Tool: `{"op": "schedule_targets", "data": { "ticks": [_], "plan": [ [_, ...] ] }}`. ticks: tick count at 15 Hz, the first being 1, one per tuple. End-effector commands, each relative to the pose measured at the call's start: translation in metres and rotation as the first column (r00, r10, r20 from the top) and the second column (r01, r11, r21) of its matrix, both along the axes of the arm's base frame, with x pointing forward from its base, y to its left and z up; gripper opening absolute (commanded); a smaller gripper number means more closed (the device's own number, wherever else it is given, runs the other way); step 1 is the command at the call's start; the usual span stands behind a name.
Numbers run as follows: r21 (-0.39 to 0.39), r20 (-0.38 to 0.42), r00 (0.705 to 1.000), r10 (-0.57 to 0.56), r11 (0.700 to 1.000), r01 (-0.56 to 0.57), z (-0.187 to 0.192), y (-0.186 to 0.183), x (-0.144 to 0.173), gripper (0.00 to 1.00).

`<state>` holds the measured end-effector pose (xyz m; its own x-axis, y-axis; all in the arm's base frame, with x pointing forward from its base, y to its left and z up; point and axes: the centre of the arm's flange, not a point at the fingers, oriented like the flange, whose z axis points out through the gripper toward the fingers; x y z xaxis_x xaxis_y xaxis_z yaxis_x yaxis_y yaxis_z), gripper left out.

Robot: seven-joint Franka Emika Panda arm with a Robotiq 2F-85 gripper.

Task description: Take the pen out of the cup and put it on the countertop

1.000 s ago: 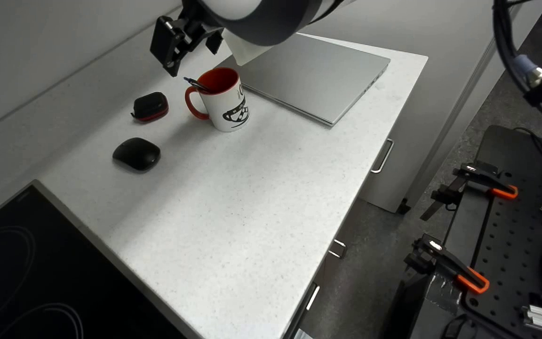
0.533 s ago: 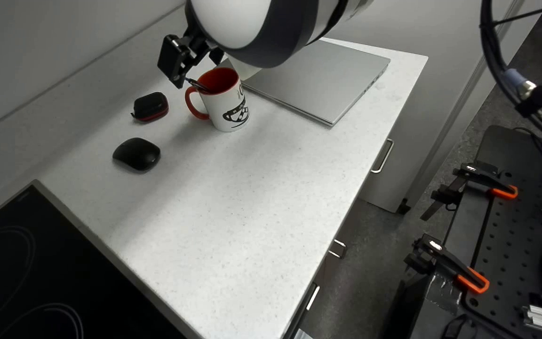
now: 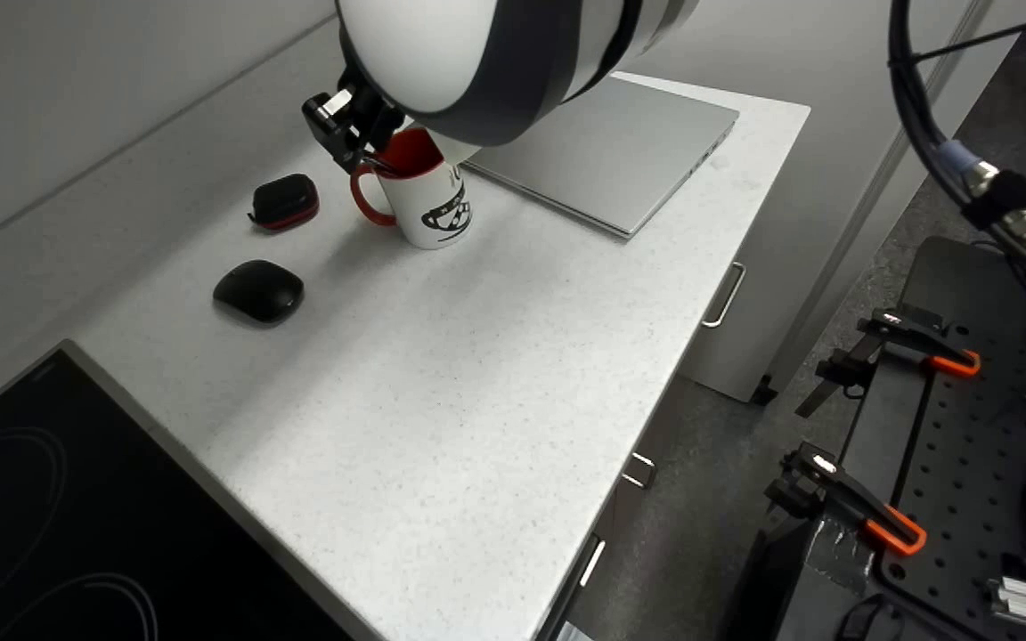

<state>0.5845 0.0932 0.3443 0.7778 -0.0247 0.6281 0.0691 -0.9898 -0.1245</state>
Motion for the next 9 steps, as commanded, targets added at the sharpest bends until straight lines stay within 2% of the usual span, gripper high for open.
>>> {"op": "schedule_targets", "data": {
  "ticks": [1, 2, 3, 9],
  "plan": [
    [-0.005, 0.029, 1.0, 0.007, 1.0, -0.007, -0.005, -0.008, 0.011, 0.08],
    [-0.007, 0.03, 1.0, 0.006, 1.0, -0.006, -0.005, -0.009, 0.011, 0.01],
    [-0.008, 0.035, 0.999, 0.006, 1.0, -0.005, -0.003, -0.01, 0.012, 0.0],
    [-0.012, 0.052, 0.999, -0.014, 1.0, 0.014, 0.011, -0.024, 0.008, 0.03]
  ]
}}
